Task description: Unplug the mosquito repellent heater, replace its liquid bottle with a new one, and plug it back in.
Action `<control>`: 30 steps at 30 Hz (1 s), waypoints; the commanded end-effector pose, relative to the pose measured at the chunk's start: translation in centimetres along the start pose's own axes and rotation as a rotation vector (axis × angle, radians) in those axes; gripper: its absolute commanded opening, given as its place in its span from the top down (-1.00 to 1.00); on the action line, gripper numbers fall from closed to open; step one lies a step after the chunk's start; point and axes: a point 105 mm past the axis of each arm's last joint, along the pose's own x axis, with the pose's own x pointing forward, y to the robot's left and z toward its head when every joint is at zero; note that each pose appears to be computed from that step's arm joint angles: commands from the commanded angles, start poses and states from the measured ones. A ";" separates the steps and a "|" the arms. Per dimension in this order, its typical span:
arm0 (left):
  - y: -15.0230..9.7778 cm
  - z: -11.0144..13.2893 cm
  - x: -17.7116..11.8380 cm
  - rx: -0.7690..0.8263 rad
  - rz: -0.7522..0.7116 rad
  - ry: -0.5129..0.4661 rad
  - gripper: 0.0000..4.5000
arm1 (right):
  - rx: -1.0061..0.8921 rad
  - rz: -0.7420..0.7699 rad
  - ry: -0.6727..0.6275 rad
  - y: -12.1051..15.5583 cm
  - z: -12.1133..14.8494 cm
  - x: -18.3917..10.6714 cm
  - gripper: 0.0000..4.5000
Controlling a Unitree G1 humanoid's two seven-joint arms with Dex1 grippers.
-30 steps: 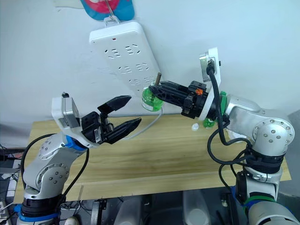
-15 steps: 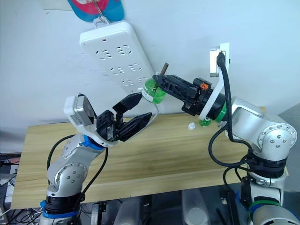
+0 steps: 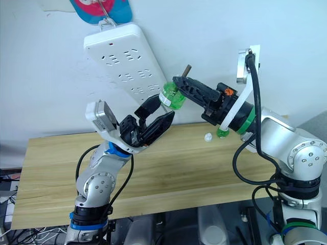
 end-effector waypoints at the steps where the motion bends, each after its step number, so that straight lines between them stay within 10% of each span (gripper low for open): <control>1: -1.0 0.2 0.5 0.001 -0.052 -0.030 -0.99 | -0.004 0.030 -0.025 1.2 0.4 -0.4 0.62; 30: -1.8 -0.9 1.6 -0.051 -0.075 -0.071 -0.99 | 0.084 -0.026 -0.007 0.9 -1.1 -0.8 0.62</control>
